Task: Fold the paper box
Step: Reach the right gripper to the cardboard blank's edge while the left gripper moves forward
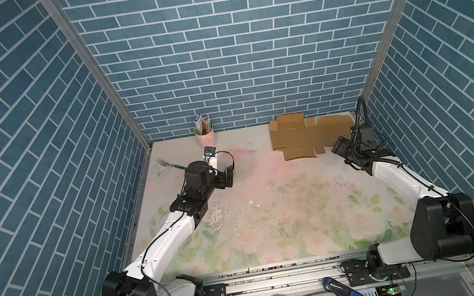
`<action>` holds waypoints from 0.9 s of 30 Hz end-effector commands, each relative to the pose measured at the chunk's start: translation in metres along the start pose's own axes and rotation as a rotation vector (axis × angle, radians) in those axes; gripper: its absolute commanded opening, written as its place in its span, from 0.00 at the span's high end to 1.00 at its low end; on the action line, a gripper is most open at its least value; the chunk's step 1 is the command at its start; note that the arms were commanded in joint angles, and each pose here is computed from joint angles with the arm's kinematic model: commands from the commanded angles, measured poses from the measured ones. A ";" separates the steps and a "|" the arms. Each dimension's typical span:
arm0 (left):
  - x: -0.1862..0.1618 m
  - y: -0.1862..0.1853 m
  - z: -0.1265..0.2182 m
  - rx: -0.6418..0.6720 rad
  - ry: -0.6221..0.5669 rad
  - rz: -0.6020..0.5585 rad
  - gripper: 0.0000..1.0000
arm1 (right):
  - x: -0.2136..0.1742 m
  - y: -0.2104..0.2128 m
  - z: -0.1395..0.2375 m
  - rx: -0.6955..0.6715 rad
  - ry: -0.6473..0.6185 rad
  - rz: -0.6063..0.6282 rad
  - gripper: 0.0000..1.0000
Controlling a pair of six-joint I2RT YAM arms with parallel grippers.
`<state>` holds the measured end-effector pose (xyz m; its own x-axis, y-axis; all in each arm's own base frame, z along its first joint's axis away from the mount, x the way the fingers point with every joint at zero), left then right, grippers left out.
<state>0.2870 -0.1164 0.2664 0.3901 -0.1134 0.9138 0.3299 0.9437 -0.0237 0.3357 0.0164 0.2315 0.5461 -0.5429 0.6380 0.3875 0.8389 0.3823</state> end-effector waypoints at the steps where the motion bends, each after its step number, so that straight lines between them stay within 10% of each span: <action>1: 0.004 -0.013 0.000 -0.057 0.029 -0.037 0.00 | -0.001 0.002 -0.008 0.030 0.088 -0.100 0.18; 27: -0.010 -0.062 -0.012 -0.170 0.125 -0.120 0.01 | 0.016 -0.009 -0.096 -0.034 0.256 -0.434 0.32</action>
<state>0.2715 -0.1734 0.2474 0.4510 -0.2655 0.8521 0.5105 0.8599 -0.0022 0.4034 -0.0015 0.1681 0.5738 -0.7668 0.2878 0.5963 0.6320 0.4950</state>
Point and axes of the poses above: each gripper's point midway between its finger pads, its own z axis back along the fingers, its own y axis along the line the jaws close on, x = y × z, the point moved 10 cm from there along z, back along the fingers, and after that the axes turned 2 degrees about z, right-handed, at the moved point
